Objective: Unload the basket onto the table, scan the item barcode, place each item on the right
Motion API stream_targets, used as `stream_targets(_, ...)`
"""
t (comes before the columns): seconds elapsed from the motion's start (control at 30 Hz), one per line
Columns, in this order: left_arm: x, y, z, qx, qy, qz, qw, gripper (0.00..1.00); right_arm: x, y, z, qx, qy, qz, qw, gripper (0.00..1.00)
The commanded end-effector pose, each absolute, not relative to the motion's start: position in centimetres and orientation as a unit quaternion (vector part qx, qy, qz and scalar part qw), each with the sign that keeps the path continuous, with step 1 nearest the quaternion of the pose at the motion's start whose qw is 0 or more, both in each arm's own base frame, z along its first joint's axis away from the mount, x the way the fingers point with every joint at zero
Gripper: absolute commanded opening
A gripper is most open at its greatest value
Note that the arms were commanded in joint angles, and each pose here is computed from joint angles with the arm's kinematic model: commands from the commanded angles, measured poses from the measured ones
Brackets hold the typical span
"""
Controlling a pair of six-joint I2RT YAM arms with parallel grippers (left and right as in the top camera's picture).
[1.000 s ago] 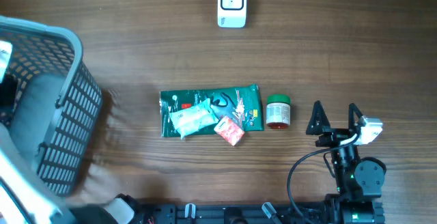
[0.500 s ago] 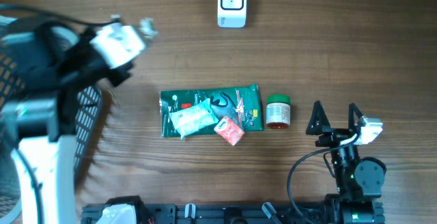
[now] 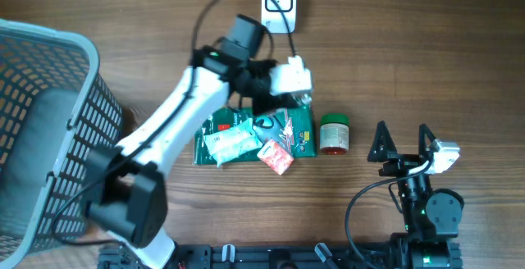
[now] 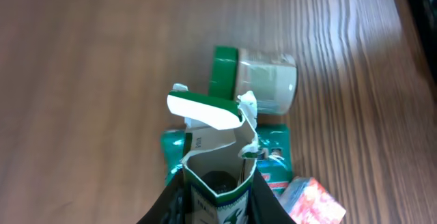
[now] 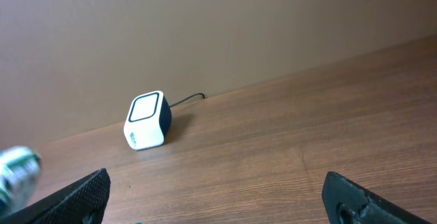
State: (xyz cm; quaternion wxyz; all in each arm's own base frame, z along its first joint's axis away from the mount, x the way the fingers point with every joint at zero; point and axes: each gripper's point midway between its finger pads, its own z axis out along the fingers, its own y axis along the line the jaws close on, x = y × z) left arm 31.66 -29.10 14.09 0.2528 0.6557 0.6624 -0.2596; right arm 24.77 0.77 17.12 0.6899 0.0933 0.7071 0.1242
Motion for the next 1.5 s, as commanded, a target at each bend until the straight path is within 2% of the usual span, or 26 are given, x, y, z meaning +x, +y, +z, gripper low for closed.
stream_targets(0.0,31.1,-30.4,11.4,0.671,0.666,-0.242,0.22,0.14,24.8,1.0,17.1,0.085,0.708,0.123,0.69,1.0)
stream_targets(0.07,31.1,-30.3,9.2,0.68,0.674,-0.21,0.195,0.18,24.8,1.0,17.1,0.085,0.708,0.123,0.69,1.0)
stream_targets(0.2,31.8,-29.8,7.4,0.689,0.682,-0.167,0.181,0.87,24.8,1.0,17.1,0.085,0.708,0.123,0.69,1.0)
stream_targets(0.23,32.2,-29.6,7.5,0.69,0.683,-0.155,0.186,0.97,24.8,1.0,17.1,0.085,0.708,0.123,0.69,1.0)
stream_targets(0.27,32.6,-29.3,7.7,0.69,0.685,-0.14,0.187,1.0,24.8,1.0,17.1,0.085,0.708,0.123,0.69,1.0)
stream_targets(0.4,32.6,-26.0,7.5,0.686,0.71,-0.065,0.144,1.0,24.8,1.0,17.1,0.085,0.708,0.123,0.69,1.0)
stream_targets(0.43,34.4,-23.1,7.7,0.667,0.733,0.029,0.131,1.0,24.8,1.0,17.1,0.085,0.708,0.123,0.69,1.0)
stream_targets(0.47,36.9,-20.8,9.9,0.618,0.762,0.118,0.15,1.0,24.8,1.0,17.1,0.085,0.708,0.123,0.69,1.0)
stream_targets(0.5,37.9,-20.2,11.7,0.594,0.773,0.146,0.17,1.0,24.8,1.0,17.1,0.085,0.708,0.123,0.69,1.0)
stream_targets(0.57,39.7,-20.2,17.4,0.546,0.785,0.166,0.242,1.0,24.8,1.0,17.1,0.085,0.708,0.123,0.69,1.0)
stream_targets(0.6,40.8,-20.2,23.1,0.503,0.79,0.161,0.312,1.0,24.8,1.0,17.1,0.085,0.708,0.123,0.69,1.0)
stream_targets(0.7,41.7,-18.3,34.7,0.416,0.779,0.156,0.441,1.0,24.8,1.0,17.1,0.085,0.708,0.123,0.69,1.0)
stream_targets(0.8,40.2,-12.7,48.8,0.297,0.726,0.177,0.594,1.0,24.8,0.2,17.3,0.099,0.703,0.107,0.696,1.0)
stream_targets(0.9,38.2,-7.5,56.0,0.201,0.681,0.216,0.67,1.0,24.7,1.3,17.1,0.137,0.7,0.186,0.676,1.0)
stream_targets(1.0,36.0,-4.6,56.4,0.174,0.691,0.23,0.662,1.0,24.2,4.5,17.4,0.219,0.674,0.387,0.59,1.0)
stream_targets(1.17,31.6,-3.7,57.6,0.167,0.686,0.191,0.682,1.0,23.4,7.4,17.0,0.243,0.672,0.498,0.491,1.0)
stream_targets(1.23,29.4,-3.4,57.7,0.171,0.676,0.183,0.693,1.0,22.9,8.2,17.3,0.225,0.674,0.515,0.479,1.0)
stream_targets(1.27,26.5,-3.8,56.2,0.197,0.654,0.156,0.713,1.0,21.9,9.8,18.3,0.156,0.683,0.526,0.481,0.99)
stream_targets(1.47,21.7,-1.8,53.2,0.184,0.593,0.17,0.765,1.0,21.3,9.7,22.4,0.114,0.71,0.478,0.504,1.0)
